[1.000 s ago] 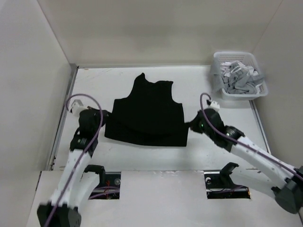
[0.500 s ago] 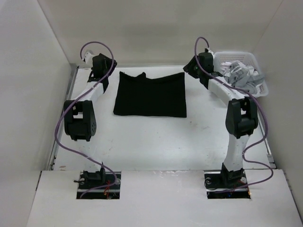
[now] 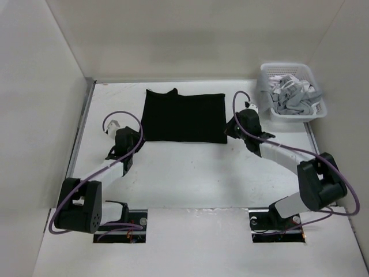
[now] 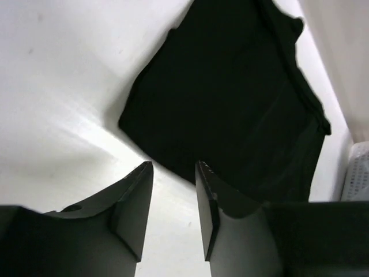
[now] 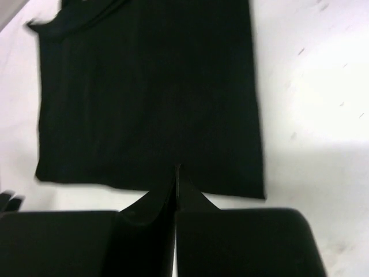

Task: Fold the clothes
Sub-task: Fold the tank top

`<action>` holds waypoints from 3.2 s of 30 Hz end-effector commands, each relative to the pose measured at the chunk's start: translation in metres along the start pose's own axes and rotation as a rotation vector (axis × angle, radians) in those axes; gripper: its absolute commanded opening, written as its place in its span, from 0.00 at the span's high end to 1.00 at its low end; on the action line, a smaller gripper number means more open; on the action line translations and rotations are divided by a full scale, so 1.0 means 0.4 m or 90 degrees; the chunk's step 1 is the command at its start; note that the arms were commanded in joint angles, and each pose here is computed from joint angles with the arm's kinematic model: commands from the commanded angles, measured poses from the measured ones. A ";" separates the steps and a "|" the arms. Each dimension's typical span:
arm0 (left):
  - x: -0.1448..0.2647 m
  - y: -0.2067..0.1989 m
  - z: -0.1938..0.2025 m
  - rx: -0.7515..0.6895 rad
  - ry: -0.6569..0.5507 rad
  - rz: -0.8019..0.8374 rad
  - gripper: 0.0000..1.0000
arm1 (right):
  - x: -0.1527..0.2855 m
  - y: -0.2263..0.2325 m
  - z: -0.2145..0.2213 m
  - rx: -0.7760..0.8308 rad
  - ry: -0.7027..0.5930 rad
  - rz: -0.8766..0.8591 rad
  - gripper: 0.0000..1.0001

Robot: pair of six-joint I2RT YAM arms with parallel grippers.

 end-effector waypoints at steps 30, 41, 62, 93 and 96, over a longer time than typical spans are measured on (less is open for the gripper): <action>-0.112 0.104 0.031 0.155 0.009 -0.010 0.92 | -0.026 -0.155 0.149 -0.156 -0.014 0.004 0.54; -0.118 0.107 0.031 0.159 0.000 0.000 0.97 | -0.067 -0.167 0.164 -0.181 -0.019 0.014 0.91; 0.521 -0.164 -0.238 0.069 -0.217 0.341 1.00 | 0.607 0.060 -0.024 0.011 -0.258 -0.193 1.00; -0.031 -0.224 -0.215 0.068 -0.076 0.161 0.97 | 0.082 0.059 -0.191 0.009 -0.122 -0.079 1.00; 0.009 -0.151 -0.162 0.071 -0.070 0.149 0.96 | 0.106 0.001 -0.136 -0.022 -0.114 -0.072 1.00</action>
Point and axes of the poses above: each gripper's point midway between its finger pads, its own x axis back along the fingers, its own y axis along the line the jaws close on, z = x × y, the point moved 10 cm from there along x, back along the fingers, and after that the axes turned 3 degrees about -x, right-handed, at the moved point
